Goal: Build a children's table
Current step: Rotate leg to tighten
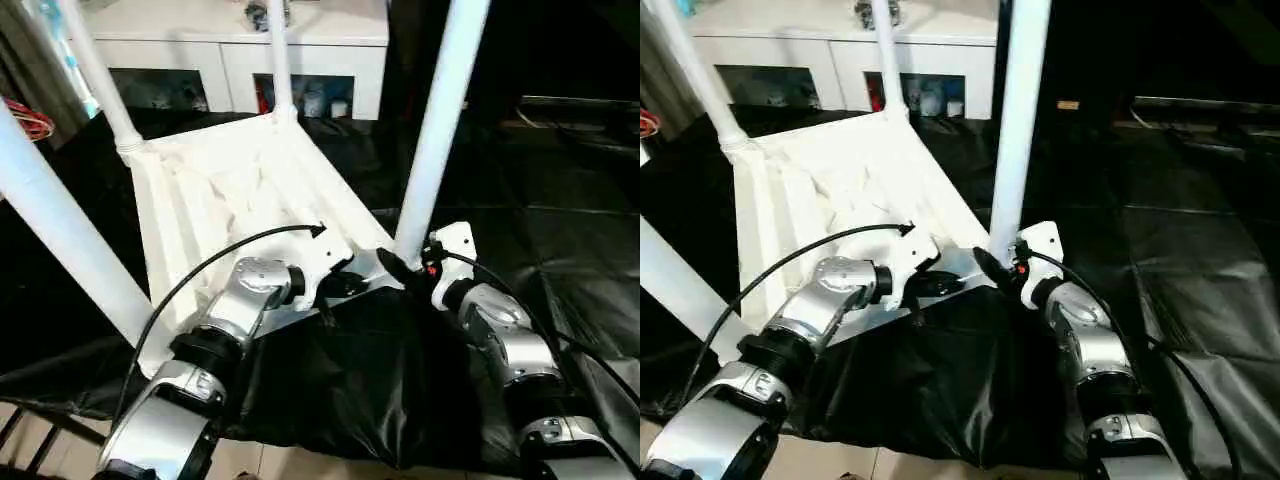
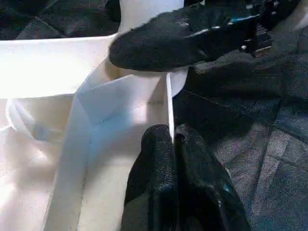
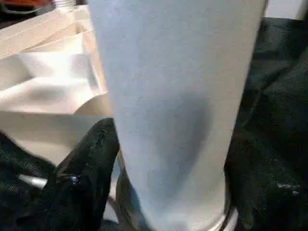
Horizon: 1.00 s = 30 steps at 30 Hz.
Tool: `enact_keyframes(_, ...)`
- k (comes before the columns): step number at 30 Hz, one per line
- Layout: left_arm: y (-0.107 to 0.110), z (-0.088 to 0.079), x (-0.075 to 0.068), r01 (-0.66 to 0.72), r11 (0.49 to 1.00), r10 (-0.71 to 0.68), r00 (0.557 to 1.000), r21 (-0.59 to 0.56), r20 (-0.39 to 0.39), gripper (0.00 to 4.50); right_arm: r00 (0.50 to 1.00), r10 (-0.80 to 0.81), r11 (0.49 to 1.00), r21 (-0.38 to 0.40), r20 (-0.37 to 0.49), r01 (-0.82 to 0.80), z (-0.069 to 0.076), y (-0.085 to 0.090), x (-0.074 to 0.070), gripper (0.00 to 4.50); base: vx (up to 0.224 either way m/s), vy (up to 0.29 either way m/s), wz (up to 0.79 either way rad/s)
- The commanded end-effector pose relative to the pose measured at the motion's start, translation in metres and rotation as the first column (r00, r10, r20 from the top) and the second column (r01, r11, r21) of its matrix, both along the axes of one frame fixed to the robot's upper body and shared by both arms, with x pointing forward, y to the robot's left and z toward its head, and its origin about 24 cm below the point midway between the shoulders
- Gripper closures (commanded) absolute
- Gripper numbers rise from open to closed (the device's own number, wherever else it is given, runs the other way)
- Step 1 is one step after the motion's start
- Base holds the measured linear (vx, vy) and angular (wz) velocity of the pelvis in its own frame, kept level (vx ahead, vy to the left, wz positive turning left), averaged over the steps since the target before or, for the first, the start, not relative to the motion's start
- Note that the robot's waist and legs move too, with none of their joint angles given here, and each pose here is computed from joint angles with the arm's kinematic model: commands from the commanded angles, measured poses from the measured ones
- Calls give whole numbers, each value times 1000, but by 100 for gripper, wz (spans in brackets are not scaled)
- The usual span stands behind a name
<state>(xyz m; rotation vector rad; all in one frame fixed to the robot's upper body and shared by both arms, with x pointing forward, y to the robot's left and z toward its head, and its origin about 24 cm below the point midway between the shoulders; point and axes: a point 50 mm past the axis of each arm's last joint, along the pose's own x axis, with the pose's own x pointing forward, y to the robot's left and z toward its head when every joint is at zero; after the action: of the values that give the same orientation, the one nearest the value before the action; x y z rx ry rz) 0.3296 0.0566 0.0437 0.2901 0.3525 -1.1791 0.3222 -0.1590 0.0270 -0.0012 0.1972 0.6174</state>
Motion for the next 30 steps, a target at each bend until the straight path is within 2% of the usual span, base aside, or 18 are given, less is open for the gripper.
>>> enact_keyframes(1, -27, 17, -5, 97, 990, -89, 993, -102, 74, 450, 994, 104, 995, -5, -32, -104, -8, 16, -9, 86, 0, 0, 0)
enact_keyframes(2, -25, 15, -7, 102, 991, -95, 992, -91, 78, 450, 994, 106, 994, -31, 3, -106, -2, -5, -12, 86, 0, 0, 0)
enact_keyframes(8, -21, 12, -9, 110, 991, -104, 991, -71, 87, 450, 993, 108, 994, -9, 39, -107, 14, -42, -20, 86, 0, 0, 0)
enact_keyframes(9, -19, 12, -10, 108, 991, -102, 991, -76, 88, 450, 989, 140, 990, -15, 43, -139, 20, -57, -28, 86, 0, 0, 0)
enact_keyframes(14, -16, 15, -12, 104, 988, -96, 993, -118, 69, 450, 977, 214, 976, -52, 13, -213, 27, -73, -43, 86, 0, 0, 0)
enact_keyframes(15, -14, 15, -12, 103, 988, -96, 993, -119, 69, 450, 974, 227, 972, -59, 3, -226, 27, -75, -46, 86, 0, 0, 0)
enact_keyframes(17, -13, 15, -13, 97, 988, -89, 993, -123, 73, 407, 968, 250, 966, -65, -14, -250, 27, -76, -50, 84, 0, 0, 0)
enact_keyframes(18, -12, 16, -13, 95, 987, -86, 994, -126, 73, 407, 966, 257, 964, -65, -19, -257, 27, -76, -52, 84, 0, 0, 0)
enact_keyframes(19, -10, 17, -14, 91, 986, -82, 994, -139, 69, 387, 960, 278, 958, -62, -34, -280, 27, -76, -55, 84, 0, 0, 0)
enact_keyframes(22, 2, 24, -15, 47, 983, -37, 998, -178, 55, 376, 927, 363, 929, -38, -91, -367, 27, -70, -66, 84, 0, 0, 0)
enact_keyframes(26, 19, 36, -18, 9, 975, -2, 1000, -223, 31, 355, 907, 410, 911, -2, -96, -412, 28, -59, -68, 84, 0, 0, 0)
enact_keyframes(30, 29, 42, -24, 10, 967, -7, 1000, -256, 10, 331, 902, 423, 905, -5, -86, -425, 27, -50, -65, 84, 0, 0, 0)
